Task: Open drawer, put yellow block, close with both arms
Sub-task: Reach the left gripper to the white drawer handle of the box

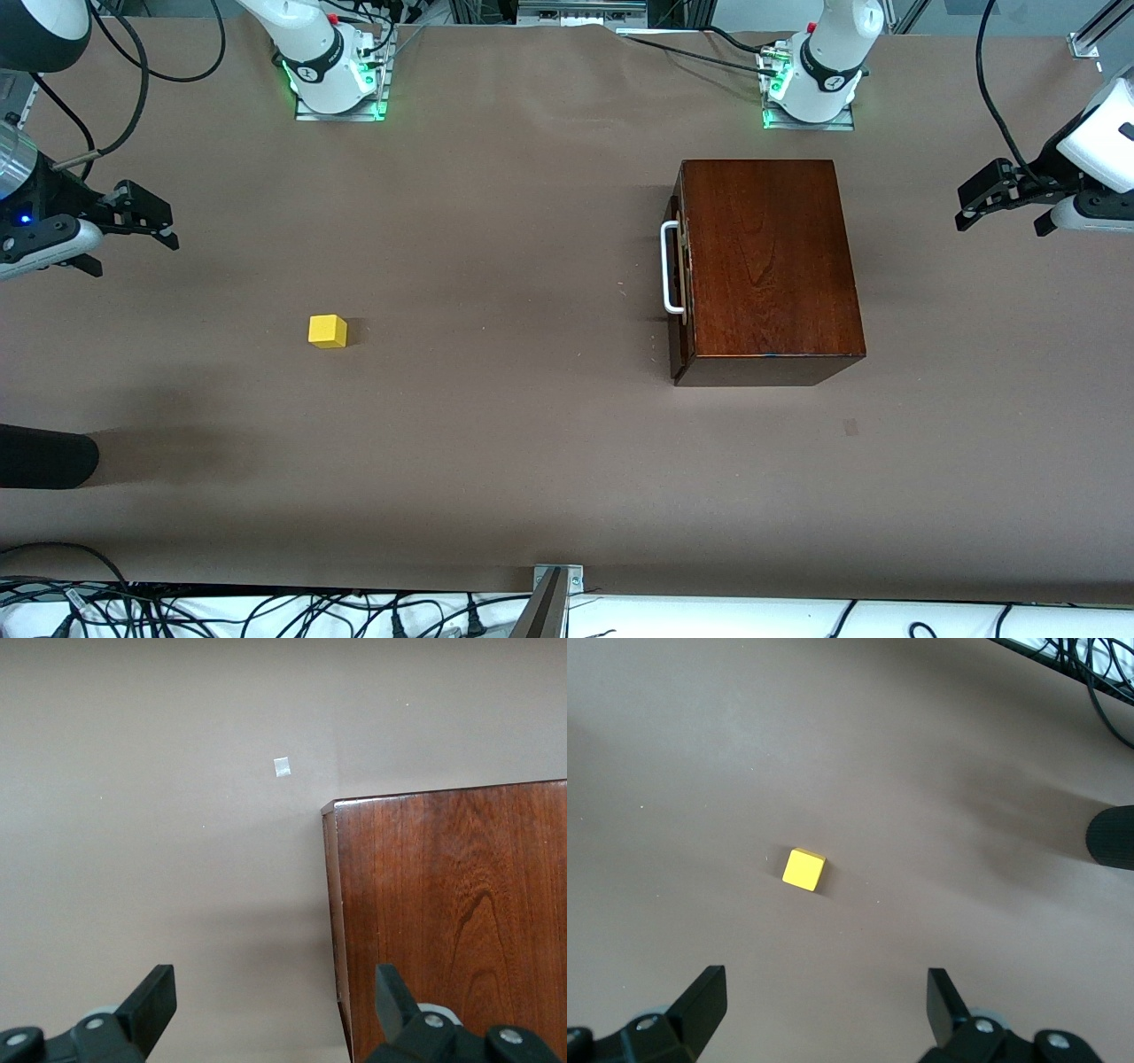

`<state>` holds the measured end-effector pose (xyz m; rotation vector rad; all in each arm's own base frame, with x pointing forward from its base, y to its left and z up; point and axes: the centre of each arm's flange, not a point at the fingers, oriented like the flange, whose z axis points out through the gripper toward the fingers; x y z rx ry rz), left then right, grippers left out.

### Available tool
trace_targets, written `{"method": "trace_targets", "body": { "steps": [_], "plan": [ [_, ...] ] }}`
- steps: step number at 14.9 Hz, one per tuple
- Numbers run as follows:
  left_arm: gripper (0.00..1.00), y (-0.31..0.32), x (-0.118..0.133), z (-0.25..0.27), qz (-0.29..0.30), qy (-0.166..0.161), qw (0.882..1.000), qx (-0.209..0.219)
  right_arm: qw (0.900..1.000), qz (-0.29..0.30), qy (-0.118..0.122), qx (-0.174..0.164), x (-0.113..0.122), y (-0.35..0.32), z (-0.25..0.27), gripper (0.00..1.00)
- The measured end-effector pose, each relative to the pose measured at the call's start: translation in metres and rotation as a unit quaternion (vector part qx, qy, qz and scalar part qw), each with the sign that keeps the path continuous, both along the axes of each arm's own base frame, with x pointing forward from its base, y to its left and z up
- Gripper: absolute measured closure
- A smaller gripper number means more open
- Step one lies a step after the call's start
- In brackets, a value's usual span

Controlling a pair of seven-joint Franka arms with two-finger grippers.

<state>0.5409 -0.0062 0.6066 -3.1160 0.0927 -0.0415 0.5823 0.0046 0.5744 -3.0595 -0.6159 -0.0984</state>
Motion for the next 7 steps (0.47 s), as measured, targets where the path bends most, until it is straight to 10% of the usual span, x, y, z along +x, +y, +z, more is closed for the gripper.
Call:
{"method": "trace_targets", "body": {
  "steps": [7],
  "plan": [
    [0.00, -0.0006, 0.0022, -0.0055, -0.001, 0.007, 1.000, 0.000, 0.997, -0.072, 0.006, 0.004, -0.0003, -0.0011, -0.0014, 0.00]
  ]
}}
